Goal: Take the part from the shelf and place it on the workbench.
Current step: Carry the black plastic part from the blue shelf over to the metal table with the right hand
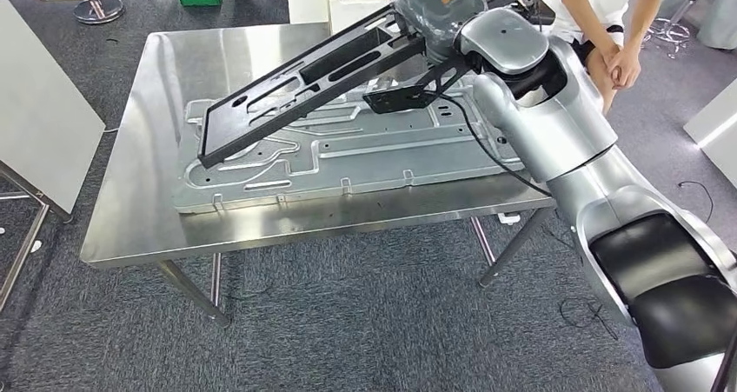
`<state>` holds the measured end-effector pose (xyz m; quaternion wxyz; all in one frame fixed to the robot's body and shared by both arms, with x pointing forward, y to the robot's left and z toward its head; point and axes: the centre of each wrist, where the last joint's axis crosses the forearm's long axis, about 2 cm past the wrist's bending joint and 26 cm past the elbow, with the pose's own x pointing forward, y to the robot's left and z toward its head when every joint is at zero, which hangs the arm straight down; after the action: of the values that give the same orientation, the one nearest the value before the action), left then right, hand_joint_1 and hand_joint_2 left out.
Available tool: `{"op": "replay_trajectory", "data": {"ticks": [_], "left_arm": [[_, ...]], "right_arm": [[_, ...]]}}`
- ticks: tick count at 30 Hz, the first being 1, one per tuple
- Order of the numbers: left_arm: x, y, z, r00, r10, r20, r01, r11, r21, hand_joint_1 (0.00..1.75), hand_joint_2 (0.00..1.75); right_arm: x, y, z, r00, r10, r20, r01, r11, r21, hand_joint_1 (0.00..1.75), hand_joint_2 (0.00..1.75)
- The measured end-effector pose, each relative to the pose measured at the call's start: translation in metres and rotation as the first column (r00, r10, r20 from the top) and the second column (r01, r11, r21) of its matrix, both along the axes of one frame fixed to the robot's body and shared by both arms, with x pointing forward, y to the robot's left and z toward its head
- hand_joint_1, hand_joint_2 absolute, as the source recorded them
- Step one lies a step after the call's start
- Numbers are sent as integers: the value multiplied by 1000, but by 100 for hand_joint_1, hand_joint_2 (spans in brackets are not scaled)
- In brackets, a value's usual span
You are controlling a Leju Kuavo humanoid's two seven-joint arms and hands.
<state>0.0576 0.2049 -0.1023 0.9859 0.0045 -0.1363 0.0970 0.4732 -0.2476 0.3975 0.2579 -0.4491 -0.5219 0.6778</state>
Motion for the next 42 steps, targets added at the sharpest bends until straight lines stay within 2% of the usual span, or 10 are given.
{"op": "replay_trajectory", "data": {"ticks": [12,20,34,42], "left_arm": [[1,0,0,1000,8,0,-8,1000,-1,0,175],[1,4,0,1000,-8,10,8,1000,0,0,175],[1,3,0,1000,-3,-1,3,1000,12,0,175],[1,3,0,1000,-3,-1,3,1000,10,0,175]], "right_arm": [[1,-15,6,1000,-24,10,24,1000,5,175,175],[4,-43,-10,998,-66,16,66,998,17,175,175],[4,-58,-26,995,-93,-17,93,996,0,175,175],[4,-62,-27,995,-95,-25,95,995,-6,175,175]]}}
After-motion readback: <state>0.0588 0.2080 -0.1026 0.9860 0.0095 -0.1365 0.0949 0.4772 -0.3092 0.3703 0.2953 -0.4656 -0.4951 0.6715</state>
